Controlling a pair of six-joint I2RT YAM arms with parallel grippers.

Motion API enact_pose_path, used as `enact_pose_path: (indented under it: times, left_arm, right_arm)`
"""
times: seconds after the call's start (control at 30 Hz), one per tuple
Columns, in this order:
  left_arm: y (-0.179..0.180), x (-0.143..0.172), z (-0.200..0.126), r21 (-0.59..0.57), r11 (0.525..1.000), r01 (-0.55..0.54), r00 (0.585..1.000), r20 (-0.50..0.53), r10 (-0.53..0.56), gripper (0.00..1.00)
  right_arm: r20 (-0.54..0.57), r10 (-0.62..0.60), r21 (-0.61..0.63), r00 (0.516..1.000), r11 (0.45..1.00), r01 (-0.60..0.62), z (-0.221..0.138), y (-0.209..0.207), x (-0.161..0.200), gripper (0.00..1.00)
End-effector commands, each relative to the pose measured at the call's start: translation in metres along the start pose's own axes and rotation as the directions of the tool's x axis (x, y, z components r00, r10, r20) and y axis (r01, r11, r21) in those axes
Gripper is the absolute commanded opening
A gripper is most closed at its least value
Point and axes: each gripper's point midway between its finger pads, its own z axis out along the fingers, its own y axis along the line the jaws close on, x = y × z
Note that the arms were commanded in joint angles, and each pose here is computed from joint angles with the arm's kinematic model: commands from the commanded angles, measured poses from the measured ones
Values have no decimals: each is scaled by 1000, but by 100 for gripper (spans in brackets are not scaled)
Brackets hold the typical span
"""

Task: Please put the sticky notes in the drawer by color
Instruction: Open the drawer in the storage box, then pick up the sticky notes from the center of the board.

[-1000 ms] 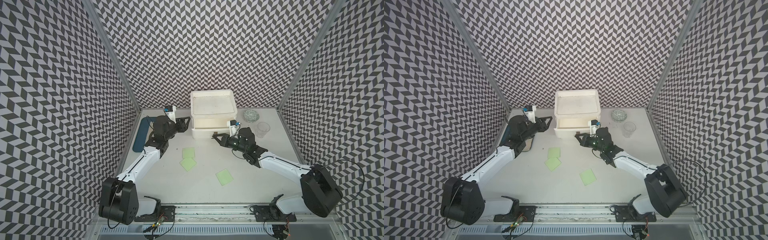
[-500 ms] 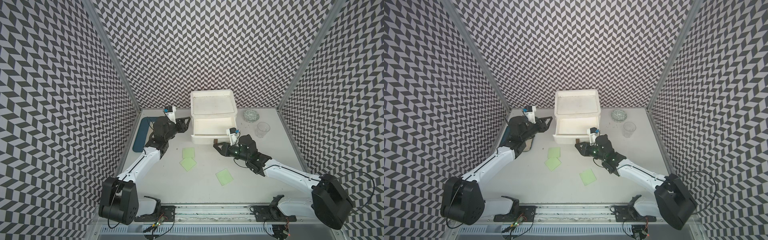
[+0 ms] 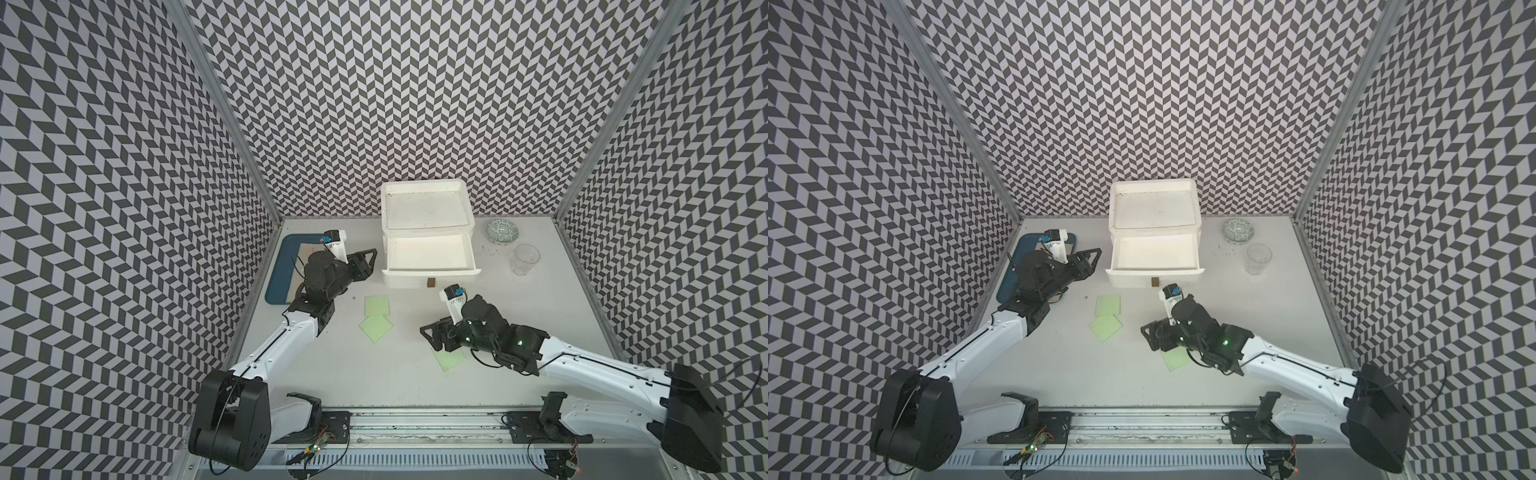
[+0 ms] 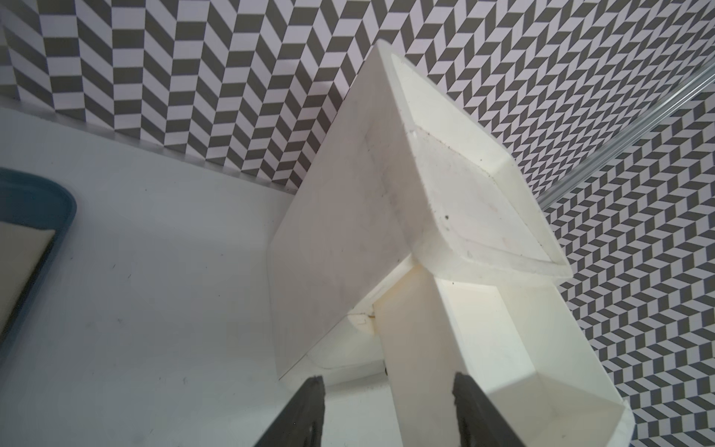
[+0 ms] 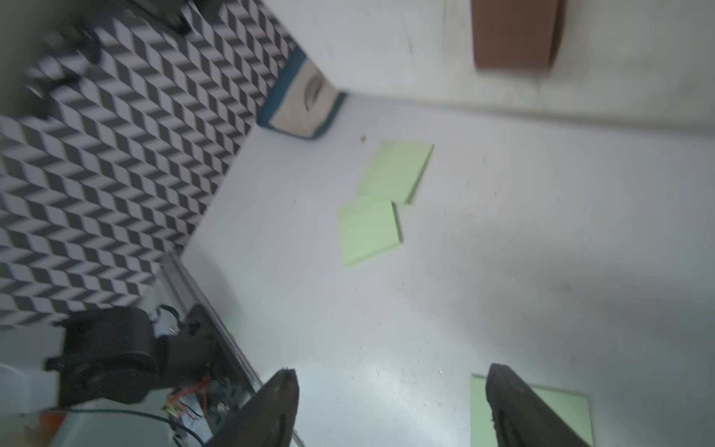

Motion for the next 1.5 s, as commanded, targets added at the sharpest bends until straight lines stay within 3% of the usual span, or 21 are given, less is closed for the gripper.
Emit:
enact_pose_path:
  times: [0.0,0.13,0.23,0.33,0.5,0.77,0.93,1.2,1.37,1.47]
  left_arm:
    - [-3,8,-6,30,999,25,1000,8,-26,57]
    - [2,26,-11,16,1000,0,999,-45,1,56]
    - [-2,34,-16,46,999,0,1000,-31,1,57]
    - [0,38,-16,38,999,-20,999,-42,21,57]
    - [5,41,-20,19,999,-41,999,-28,42,57]
    - [5,39,-24,10,998,-62,998,-18,62,57]
    - [4,39,-24,14,998,-64,998,-18,65,57]
    - [6,41,-24,14,998,-64,998,-21,64,57]
    - [5,42,-23,17,998,-63,998,-23,64,57]
    - [6,43,-23,16,998,-62,998,-24,62,57]
  right_arm:
    - [-118,-7,185,993,982,29,5,-39,47,86]
    - [-182,11,285,983,958,42,8,-60,64,91]
    - [-198,29,345,980,938,42,14,-68,65,94]
    - [-287,15,426,958,898,114,22,-80,73,95]
    - [-375,-38,438,926,873,214,32,-82,79,95]
    - [-468,-33,376,883,897,233,38,-79,103,93]
    - [-507,-37,361,861,898,251,44,-79,118,87]
    - [-459,-61,326,886,916,232,40,-67,106,67]
    - [-376,-84,290,923,935,203,31,-46,75,66]
    - [-275,-117,222,954,958,182,21,-16,36,66]
